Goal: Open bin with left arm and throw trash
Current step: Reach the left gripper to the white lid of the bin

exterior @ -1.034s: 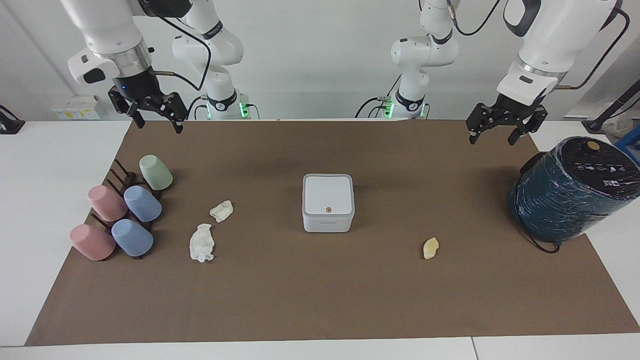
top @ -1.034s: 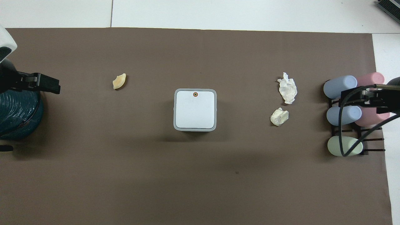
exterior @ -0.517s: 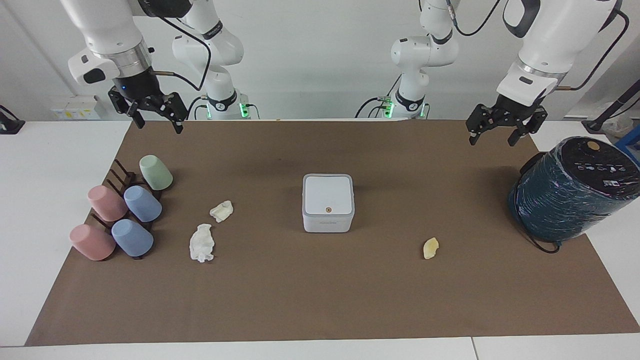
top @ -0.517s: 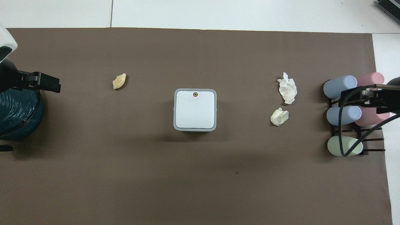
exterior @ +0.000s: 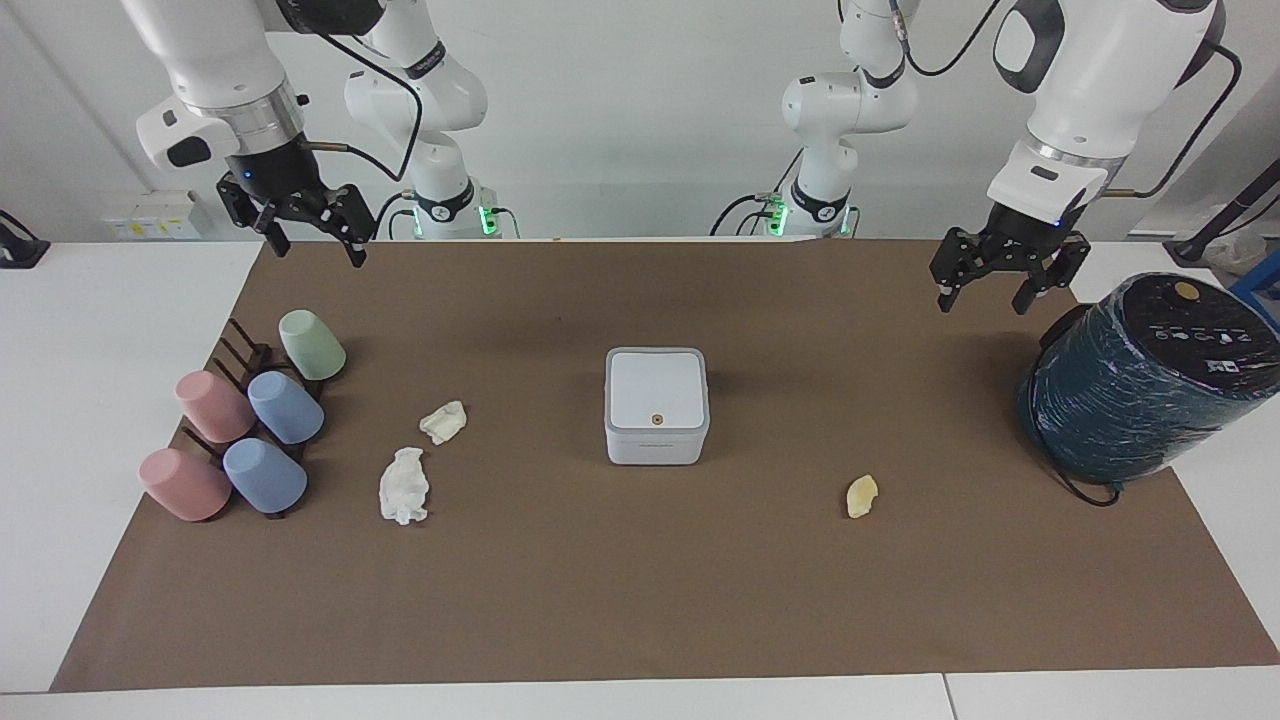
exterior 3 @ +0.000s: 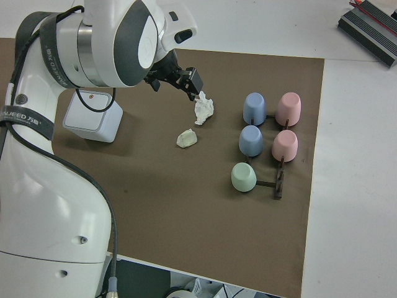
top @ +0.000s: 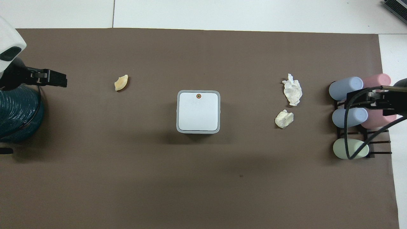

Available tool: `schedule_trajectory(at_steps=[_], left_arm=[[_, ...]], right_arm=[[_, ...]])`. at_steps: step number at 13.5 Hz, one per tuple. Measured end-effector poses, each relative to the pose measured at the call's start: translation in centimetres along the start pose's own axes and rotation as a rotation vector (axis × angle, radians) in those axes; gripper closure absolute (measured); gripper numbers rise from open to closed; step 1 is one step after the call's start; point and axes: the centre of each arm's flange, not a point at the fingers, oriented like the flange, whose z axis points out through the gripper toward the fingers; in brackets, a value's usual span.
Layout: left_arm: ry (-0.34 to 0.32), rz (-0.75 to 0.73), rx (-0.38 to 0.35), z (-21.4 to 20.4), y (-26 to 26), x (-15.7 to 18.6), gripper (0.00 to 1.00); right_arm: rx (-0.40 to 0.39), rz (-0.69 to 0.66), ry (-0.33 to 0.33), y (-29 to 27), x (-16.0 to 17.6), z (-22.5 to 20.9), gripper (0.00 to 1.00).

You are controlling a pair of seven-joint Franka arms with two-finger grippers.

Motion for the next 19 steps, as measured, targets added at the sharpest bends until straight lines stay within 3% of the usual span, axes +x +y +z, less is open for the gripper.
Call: schedule_trajectory(at_steps=[5,7,8,12,19], left_arm=[[0.088,-0.11,-0.021,1.2,4.7,-0.1,0.62],[0.143,-0.198,-0.052,2.4,8.2,-0.2,0.66],[0.168,-0.237,-0.072,3.1,10.0,-0.2,0.77],[0.211,-0.326,-0.138,5.9,15.3,-0.9,0.85],[0.234,-0.513,-0.267,12.7,24.3,-0.8,0.85]], right_arm=[[0.0,0.0,0.0,0.0,0.0,0.0,0.0],[0.0,0.0,0.0,0.0,0.0,0.0,0.0],[0.0,0.0,0.0,0.0,0.0,0.0,0.0],[0.0,0.0,0.0,0.0,0.0,0.0,0.0],[0.0,0.0,0.0,0.0,0.0,0.0,0.0]])
